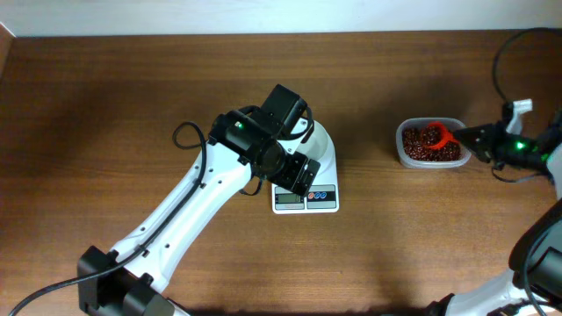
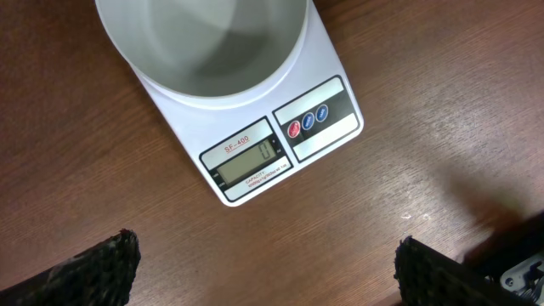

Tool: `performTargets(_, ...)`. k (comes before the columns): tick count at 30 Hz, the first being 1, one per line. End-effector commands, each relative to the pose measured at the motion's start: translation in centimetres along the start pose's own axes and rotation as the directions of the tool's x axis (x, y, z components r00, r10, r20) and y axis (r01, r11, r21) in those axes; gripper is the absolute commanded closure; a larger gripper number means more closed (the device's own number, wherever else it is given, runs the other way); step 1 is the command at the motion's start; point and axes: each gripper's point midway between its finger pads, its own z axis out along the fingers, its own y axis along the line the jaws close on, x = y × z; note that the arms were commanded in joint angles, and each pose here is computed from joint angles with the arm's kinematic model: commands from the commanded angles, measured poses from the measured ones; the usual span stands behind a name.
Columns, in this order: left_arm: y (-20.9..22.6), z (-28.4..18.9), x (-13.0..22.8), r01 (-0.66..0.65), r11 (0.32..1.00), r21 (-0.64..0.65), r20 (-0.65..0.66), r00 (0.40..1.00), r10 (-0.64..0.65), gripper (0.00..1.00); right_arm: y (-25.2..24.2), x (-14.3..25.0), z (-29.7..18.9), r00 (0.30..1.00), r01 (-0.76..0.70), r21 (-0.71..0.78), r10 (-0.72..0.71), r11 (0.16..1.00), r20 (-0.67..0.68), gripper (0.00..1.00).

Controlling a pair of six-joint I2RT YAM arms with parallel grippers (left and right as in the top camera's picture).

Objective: Scoop item into bowl and weigh 50g on scale
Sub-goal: 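Carry the filled scoop with the right gripper over the white bowl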

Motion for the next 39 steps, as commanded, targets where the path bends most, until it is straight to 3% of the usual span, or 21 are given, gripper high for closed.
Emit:
performTargets(1, -0.1, -0.4, -0.5, -0.005, 1.0, -0.002, 0.016, 1.0, 0.005, 0.01, 0.6, -0.4, -1.7, 0.998, -0.039, -0.113, 0.043, 0.993, 0.036, 0.96)
performTargets(10, -0.1, -0.4, -0.5, -0.005, 1.0, -0.002, 0.016, 1.0, 0.005, 0.01, 3.6, -0.6, -2.9, 0.995, -0.083, -0.308, 0.097, 0.948, 0.033, 0.96)
performTargets(21, -0.1, -0.4, -0.5, -0.005, 1.0, -0.002, 0.016, 1.0, 0.005, 0.01, 6.4, 1.2, 0.1, 0.996, -0.081, -0.342, 0.062, 0.936, -0.068, 0.96)
performTargets(32, -0.1, -0.4, -0.5, -0.005, 1.0, -0.002, 0.016, 1.0, 0.005, 0.01, 16.5, 9.4, 12.0, 0.921, 0.044, -0.379, -0.184, 0.924, -0.343, 0.96)
performTargets(36, -0.1, -0.4, -0.5, -0.005, 1.0, -0.002, 0.016, 1.0, 0.005, 0.01, 19.2, 12.5, 15.3, 0.876, 0.184, -0.403, -0.335, 0.897, -0.346, 0.96)
performTargets(39, -0.1, -0.4, -0.5, -0.005, 1.0, -0.002, 0.016, 1.0, 0.005, 0.01, 20.8, 12.5, 15.6, 0.866, 0.227, -0.437, -0.386, 0.87, -0.318, 0.96)
